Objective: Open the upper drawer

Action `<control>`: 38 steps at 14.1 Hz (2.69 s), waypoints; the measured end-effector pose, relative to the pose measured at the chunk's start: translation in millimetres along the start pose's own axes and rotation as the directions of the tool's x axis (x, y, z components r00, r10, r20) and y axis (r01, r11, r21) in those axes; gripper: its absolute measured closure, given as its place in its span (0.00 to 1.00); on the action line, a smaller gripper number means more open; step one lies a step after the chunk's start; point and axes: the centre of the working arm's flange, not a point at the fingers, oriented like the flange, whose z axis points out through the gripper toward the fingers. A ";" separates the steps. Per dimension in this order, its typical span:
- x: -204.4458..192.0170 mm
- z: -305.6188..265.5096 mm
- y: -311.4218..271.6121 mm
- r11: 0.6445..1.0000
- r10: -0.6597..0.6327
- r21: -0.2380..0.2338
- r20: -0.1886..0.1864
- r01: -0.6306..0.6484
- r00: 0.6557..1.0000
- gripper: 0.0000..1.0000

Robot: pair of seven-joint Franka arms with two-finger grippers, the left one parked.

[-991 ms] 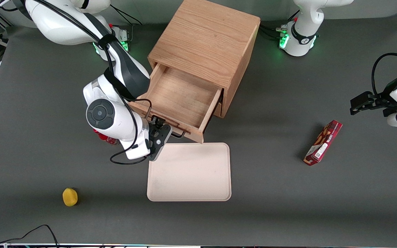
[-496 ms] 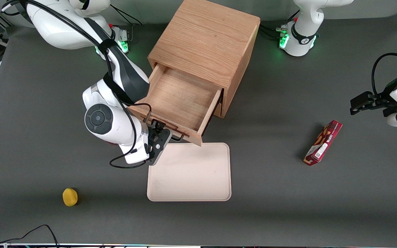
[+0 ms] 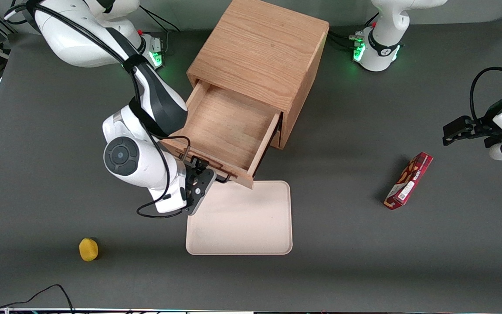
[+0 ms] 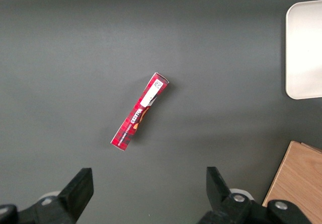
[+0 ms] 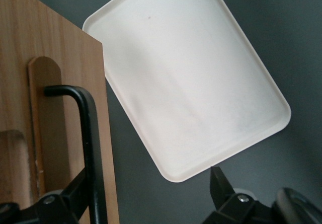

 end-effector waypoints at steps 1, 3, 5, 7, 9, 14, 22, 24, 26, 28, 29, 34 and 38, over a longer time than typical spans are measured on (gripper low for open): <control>-1.3 -0.5 4.8 1.000 0.007 -0.005 -0.001 -0.007 1.000 0.00; -2.6 -2.3 11.1 1.000 0.015 -0.012 -0.005 -0.015 1.000 0.00; -2.6 -4.4 14.4 1.000 0.019 -0.017 -0.010 -0.019 1.000 0.00; -2.6 -8.2 18.5 0.999 0.024 -0.026 -0.020 -0.024 1.000 0.00; -4.2 -10.9 24.4 0.999 0.032 -0.036 -0.025 -0.033 0.999 0.00; -8.5 -13.3 33.8 0.998 0.046 -0.048 -0.023 -0.047 0.999 0.00; -13.5 -80.1 39.9 0.990 0.087 -0.102 -0.090 -0.096 0.992 0.00; -21.4 -105.7 36.5 0.986 0.115 -0.110 -0.095 -0.125 0.989 0.00; -34.4 -135.9 38.3 0.981 0.133 -0.126 -0.111 -0.147 0.985 0.00; -57.5 -163.2 44.2 0.977 0.167 -0.113 -0.101 -0.178 0.981 0.00; -71.0 -175.0 48.7 0.975 0.189 -0.099 -0.095 -0.198 0.977 0.00; -128.7 -208.0 76.0 0.921 0.379 -0.067 -0.063 -0.383 0.923 0.00; -168.0 -225.2 86.9 0.731 0.680 -0.050 -0.030 -0.681 0.732 0.00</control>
